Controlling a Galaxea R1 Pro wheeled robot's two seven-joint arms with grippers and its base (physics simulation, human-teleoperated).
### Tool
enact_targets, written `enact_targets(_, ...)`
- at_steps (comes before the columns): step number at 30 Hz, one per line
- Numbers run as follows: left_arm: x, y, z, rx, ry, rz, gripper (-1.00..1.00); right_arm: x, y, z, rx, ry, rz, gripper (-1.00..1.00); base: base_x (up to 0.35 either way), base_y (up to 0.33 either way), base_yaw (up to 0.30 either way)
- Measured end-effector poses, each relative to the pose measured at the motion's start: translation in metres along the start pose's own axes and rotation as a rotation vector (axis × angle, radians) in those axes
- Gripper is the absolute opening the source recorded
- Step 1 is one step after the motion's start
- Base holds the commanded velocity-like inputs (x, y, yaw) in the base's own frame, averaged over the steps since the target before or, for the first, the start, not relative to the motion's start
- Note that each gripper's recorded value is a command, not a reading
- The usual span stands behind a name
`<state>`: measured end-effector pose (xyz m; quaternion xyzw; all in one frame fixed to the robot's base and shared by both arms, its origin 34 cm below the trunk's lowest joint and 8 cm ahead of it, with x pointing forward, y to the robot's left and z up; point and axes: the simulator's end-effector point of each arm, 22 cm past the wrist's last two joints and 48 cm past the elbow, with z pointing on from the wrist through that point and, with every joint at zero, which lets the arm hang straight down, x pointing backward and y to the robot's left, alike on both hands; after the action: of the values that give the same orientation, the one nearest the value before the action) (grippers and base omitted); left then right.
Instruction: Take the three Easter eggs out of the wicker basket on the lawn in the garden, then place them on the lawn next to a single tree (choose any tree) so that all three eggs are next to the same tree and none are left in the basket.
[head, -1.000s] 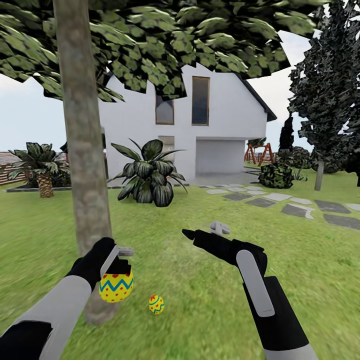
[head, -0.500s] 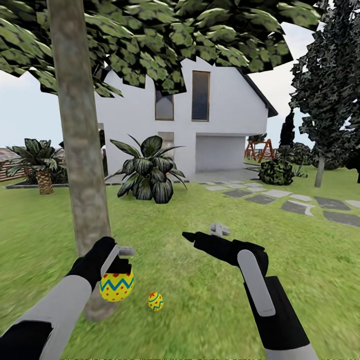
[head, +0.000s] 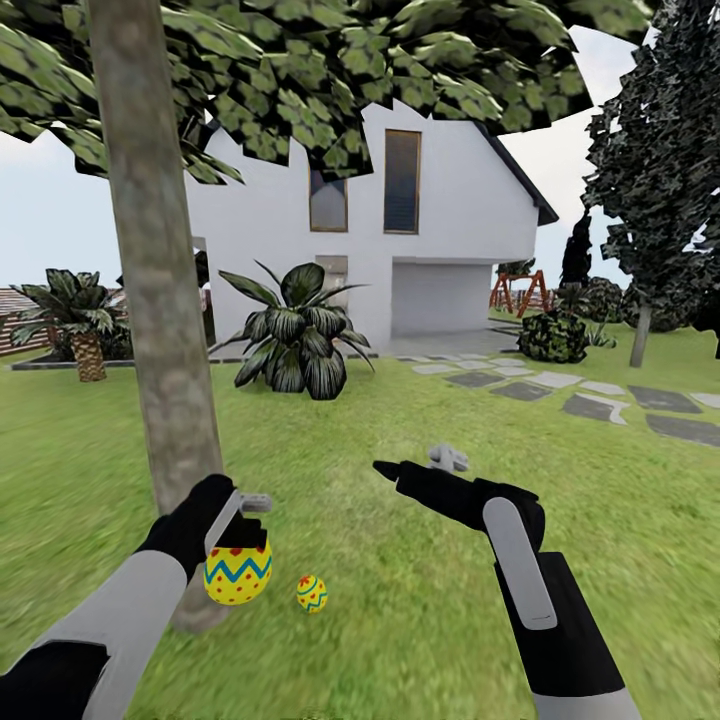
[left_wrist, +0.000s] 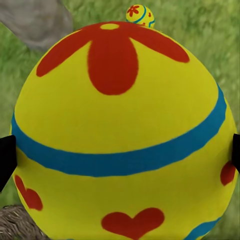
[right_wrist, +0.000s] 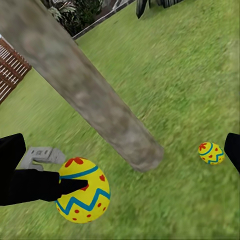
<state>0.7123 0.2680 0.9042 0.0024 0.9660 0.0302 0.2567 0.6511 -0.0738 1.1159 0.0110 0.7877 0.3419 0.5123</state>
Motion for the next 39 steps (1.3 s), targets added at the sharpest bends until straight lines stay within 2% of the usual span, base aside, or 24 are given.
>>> enact_targets(16,0.016,-0.003,0.033,0.009,0.018,-0.007,-1.0,0.028,-0.022,0.015,0.008,0.021,0.011,1.0,0.0,0.0,0.0)
enact_targets(39,0.018,-0.006,0.086,0.012,-0.081,-0.014,-1.0,0.071,-0.056,0.034,0.02,0.05,0.031,1.0,0.0,0.0,0.0)
